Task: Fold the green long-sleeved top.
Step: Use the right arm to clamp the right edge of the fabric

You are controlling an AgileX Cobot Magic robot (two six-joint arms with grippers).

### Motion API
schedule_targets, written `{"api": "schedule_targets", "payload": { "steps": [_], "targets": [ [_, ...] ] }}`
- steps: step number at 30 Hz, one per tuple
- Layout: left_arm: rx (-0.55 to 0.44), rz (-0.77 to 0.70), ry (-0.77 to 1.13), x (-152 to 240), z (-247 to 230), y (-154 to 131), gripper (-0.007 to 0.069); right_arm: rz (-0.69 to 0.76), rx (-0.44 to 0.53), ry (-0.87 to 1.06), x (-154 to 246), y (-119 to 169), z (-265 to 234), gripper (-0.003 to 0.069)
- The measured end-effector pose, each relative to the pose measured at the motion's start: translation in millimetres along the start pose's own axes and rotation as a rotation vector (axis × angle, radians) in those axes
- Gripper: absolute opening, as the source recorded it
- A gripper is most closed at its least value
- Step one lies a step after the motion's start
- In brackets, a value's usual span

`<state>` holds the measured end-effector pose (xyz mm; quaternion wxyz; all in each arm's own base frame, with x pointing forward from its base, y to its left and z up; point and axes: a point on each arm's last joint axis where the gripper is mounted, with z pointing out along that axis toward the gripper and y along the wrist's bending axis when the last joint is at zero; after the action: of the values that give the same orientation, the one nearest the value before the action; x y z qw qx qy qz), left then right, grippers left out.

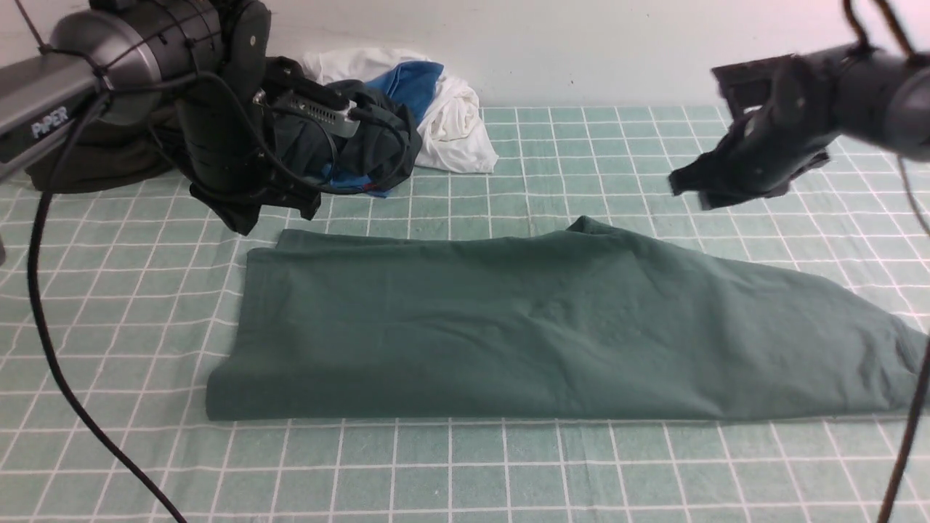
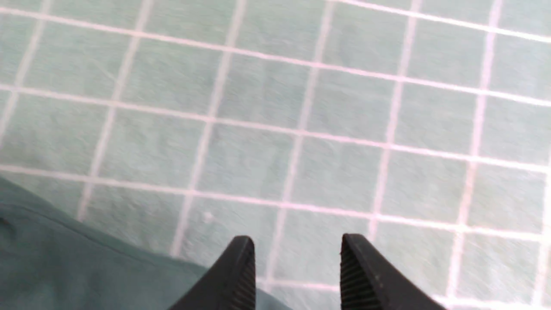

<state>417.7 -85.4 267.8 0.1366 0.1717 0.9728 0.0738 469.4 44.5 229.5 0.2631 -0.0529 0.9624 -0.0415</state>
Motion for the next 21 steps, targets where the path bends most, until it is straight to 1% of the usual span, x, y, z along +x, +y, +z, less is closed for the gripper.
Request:
{"api": "schedule_targets", "payload": {
  "steps": [1,5,7,9,13,14,15,16,17,19,20,21],
  "targets": [
    [0.037,0.019,-0.004,5,-6,-7,-0.0003,-0.005,0.013,0.035,2,-9,-10,0.0264],
    [0.109,0.066,0.027,25,-1,-28,-0.0003,-0.030,0.024,0.101,14,-25,-42,0.0264],
    [0.138,0.082,0.076,45,18,-40,-0.0003,-0.007,0.017,0.095,29,-35,-70,0.0264],
    [0.143,0.088,0.108,61,36,-44,-0.0003,0.019,0.020,0.075,47,-45,-88,0.0264],
    [0.147,0.094,0.110,80,62,-51,-0.0003,0.094,0.045,0.036,84,-64,-107,0.0264],
    [0.148,0.094,0.114,82,63,-51,-0.0003,0.098,0.046,0.040,88,-65,-107,0.0264],
    [0.148,0.094,0.097,85,69,-53,-0.0003,0.153,0.061,0.037,103,-77,-104,0.0264],
    [0.148,0.094,0.095,85,69,-53,-0.0003,0.166,0.067,0.034,105,-78,-104,0.0264],
    [0.149,0.094,0.091,87,73,-54,-0.0003,0.216,0.082,0.040,115,-88,-98,0.0271],
    [0.152,0.090,0.086,86,76,-54,-0.0003,0.282,0.091,0.072,127,-101,-84,0.0307],
    [0.151,0.090,0.084,86,76,-54,-0.0003,0.293,0.092,0.076,128,-103,-82,0.0311],
    [0.155,0.086,0.084,86,76,-55,-0.0003,0.330,0.091,0.106,134,-111,-70,0.0347]
  ]
}}
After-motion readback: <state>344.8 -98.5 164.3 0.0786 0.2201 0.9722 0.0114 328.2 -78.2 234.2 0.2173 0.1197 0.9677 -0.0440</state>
